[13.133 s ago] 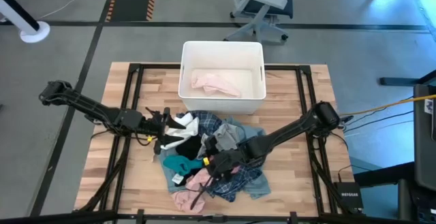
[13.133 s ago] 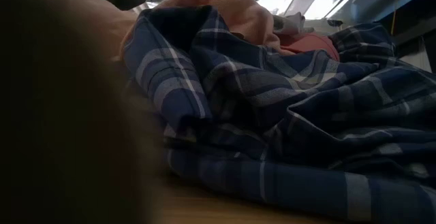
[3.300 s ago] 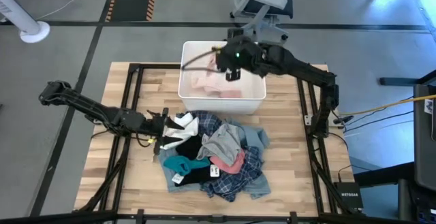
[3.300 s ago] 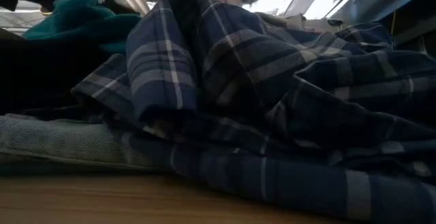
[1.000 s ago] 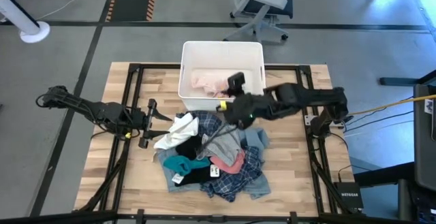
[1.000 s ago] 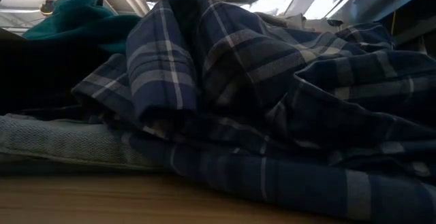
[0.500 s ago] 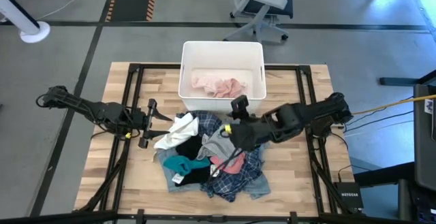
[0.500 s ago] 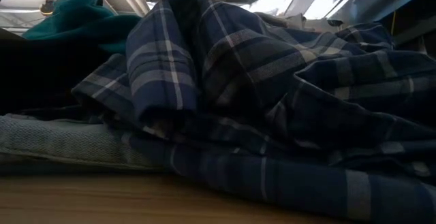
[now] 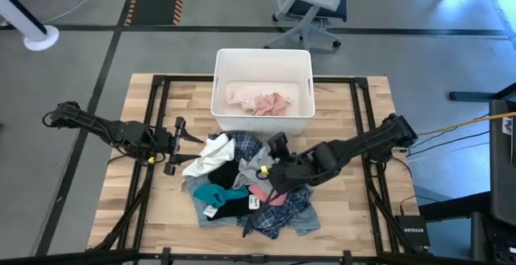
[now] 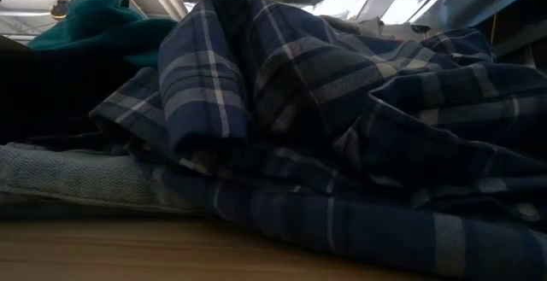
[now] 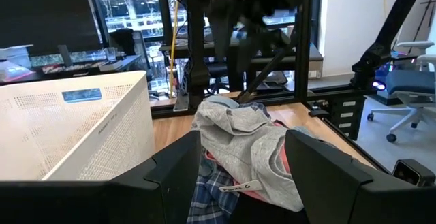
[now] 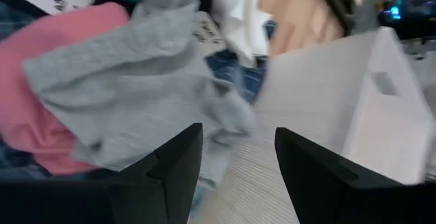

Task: Sort clothes
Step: Put the gray boxer into the white laundry bin

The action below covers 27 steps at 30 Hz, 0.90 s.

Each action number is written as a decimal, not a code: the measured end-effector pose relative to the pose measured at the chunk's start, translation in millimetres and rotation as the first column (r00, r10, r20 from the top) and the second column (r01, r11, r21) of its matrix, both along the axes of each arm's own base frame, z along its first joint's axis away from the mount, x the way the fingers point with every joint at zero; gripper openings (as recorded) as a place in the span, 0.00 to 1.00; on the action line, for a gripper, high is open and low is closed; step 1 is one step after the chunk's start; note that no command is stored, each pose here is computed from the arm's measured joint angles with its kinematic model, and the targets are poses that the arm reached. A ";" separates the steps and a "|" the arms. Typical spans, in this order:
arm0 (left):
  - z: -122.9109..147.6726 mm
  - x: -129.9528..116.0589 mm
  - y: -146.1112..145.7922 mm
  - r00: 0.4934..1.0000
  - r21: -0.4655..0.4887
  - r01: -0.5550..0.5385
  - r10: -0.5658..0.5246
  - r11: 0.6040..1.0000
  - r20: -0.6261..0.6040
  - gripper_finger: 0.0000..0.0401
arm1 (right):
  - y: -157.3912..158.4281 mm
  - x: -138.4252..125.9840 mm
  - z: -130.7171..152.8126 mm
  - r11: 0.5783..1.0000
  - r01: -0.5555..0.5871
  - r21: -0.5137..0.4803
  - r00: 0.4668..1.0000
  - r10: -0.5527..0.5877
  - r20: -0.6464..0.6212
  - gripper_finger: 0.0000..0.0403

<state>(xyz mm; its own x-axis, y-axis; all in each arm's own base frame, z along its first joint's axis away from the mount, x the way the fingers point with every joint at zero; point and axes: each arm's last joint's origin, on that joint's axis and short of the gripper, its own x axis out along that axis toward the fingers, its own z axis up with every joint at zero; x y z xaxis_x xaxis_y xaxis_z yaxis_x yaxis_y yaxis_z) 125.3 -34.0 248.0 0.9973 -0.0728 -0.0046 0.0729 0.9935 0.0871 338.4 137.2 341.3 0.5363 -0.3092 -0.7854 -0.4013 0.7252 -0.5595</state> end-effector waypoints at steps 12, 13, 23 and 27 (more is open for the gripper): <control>-0.5 0.0 0.0 1.000 -0.001 0.000 0.000 1.000 -0.005 0.52 | 9.6 11.4 -31.4 0.987 -0.065 0.148 0.998 0.065 0.006 0.57; -0.8 0.0 0.0 1.000 -0.001 0.000 0.000 1.000 -0.008 0.52 | 9.8 11.7 -33.4 0.987 -0.064 0.150 0.998 0.065 0.003 0.60; -0.9 0.1 0.0 1.000 0.000 0.000 0.000 1.000 -0.009 0.52 | 1.2 8.3 -39.8 0.993 0.029 0.117 0.998 -0.022 -0.061 0.71; -1.0 0.1 0.0 1.000 0.000 0.000 0.000 1.000 -0.010 0.52 | -0.8 4.4 -52.1 0.996 0.051 0.079 0.993 -0.043 -0.106 0.70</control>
<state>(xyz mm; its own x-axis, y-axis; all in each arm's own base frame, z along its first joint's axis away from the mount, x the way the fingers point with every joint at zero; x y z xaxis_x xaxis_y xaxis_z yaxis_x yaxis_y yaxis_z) 125.4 -34.1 246.9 0.9973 -0.0725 -0.0150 0.0736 0.9936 0.0863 342.7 136.4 289.2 0.4365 -0.2645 -0.8600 -0.4189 0.7861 -0.4544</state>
